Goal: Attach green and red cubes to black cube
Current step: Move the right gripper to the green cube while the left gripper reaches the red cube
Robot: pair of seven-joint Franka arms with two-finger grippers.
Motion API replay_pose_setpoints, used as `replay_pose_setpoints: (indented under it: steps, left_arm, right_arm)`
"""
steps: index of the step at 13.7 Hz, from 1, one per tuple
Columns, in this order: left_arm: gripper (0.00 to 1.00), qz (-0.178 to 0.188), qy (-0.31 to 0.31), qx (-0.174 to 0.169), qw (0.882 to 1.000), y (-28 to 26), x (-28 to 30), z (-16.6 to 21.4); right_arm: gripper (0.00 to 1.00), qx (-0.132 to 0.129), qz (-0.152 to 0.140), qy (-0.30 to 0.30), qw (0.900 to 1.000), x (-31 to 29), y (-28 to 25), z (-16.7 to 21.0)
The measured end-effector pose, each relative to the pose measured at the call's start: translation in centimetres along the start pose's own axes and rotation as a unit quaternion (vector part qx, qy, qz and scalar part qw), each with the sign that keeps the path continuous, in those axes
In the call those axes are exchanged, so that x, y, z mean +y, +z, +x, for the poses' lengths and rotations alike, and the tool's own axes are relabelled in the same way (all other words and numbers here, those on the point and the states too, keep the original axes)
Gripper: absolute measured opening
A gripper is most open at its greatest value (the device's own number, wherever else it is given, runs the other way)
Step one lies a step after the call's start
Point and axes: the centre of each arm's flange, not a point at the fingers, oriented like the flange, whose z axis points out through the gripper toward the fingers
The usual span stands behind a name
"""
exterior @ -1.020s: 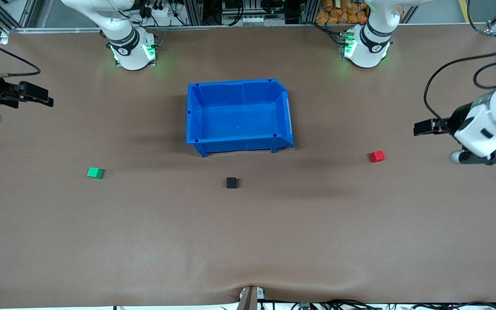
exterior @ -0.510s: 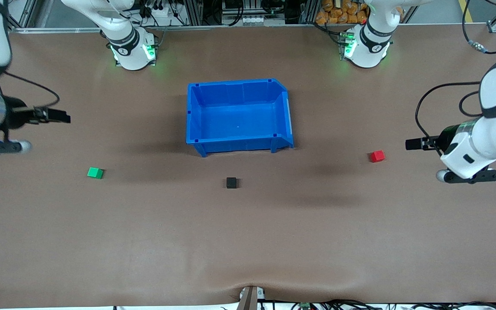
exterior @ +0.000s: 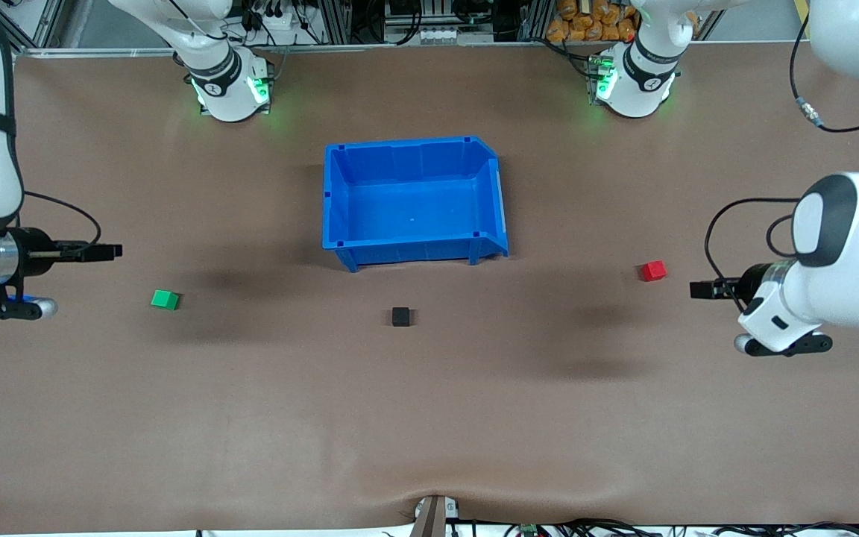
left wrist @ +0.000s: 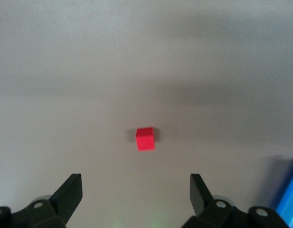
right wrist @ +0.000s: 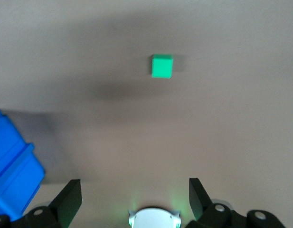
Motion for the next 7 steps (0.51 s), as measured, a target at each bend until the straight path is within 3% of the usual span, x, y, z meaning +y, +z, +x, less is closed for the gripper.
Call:
replay_pose_setpoints:
  steps: [4, 7]
  left_arm:
    - [1.00, -0.007, -0.006, 0.003, 1.000, 6.1, -1.0, 2.0]
    - [1.00, -0.009, 0.001, 0.011, 1.000, 10.1, 0.0, 2.1]
  right_arm:
    - [1.00, 0.010, 0.004, 0.016, 1.000, 2.0, 6.1, 1.6]
    - [1.00, 0.041, 0.001, 0.020, 0.999, 2.4, 10.1, 2.5]
